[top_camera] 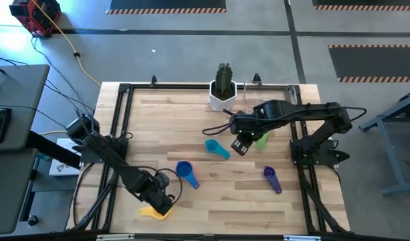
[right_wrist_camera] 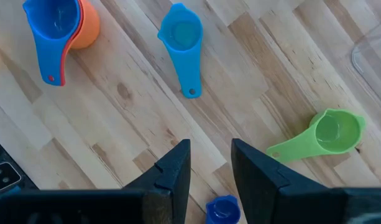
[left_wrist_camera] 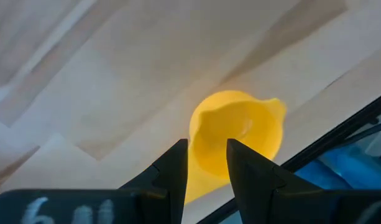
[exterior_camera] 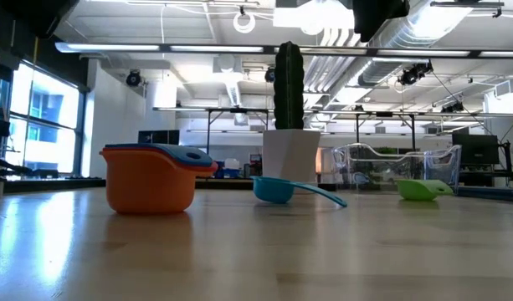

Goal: Nest measuring cups in basket
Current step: Put the yellow measuring cup on top of the blue measuring cup

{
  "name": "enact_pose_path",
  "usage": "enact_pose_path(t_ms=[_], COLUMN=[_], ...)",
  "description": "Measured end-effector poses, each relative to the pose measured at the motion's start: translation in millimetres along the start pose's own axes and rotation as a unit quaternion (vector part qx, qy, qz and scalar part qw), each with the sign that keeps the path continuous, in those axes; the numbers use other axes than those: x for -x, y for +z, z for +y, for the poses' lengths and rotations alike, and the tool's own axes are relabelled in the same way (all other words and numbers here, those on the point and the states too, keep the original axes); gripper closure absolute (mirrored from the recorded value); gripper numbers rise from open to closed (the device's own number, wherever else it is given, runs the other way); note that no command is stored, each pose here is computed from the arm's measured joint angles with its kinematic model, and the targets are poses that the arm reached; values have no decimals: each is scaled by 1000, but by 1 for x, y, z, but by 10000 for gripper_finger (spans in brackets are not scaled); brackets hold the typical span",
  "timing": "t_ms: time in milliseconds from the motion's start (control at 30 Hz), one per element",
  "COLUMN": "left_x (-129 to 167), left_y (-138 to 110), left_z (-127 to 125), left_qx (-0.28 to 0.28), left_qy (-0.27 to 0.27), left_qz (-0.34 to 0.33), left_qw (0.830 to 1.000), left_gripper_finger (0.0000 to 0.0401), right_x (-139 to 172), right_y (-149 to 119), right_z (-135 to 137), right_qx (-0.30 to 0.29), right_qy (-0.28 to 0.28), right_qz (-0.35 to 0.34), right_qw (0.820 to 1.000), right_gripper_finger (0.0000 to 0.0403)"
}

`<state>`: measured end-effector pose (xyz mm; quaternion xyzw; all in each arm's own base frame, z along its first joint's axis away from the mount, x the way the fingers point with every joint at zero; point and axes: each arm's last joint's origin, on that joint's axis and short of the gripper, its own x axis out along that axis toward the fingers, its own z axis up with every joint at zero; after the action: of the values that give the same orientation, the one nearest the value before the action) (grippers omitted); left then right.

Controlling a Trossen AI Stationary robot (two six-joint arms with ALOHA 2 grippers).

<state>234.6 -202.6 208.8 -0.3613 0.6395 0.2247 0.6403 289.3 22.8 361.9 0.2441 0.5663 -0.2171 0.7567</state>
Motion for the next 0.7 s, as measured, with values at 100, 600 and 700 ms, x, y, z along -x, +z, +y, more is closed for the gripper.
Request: enact_pose_path(t_ms=[100,600,700], left_x=[-7,-43,-49], left_y=[-1,-1,-1], left_z=[-2,-9,-9], left_qx=[-2,-1,2], left_qy=[8,48,56], left_qz=[4,21,28], left_qw=[1000,999,998], left_gripper_finger=[299,299,300], right_x=[0,0,0], right_y=[0,0,0], right_z=[0,0,0], right_qx=[7,7,7], right_qy=[0,0,0], right_qz=[0,0,0], right_qw=[1000,1000,1000], right_gripper_finger=[295,295,295])
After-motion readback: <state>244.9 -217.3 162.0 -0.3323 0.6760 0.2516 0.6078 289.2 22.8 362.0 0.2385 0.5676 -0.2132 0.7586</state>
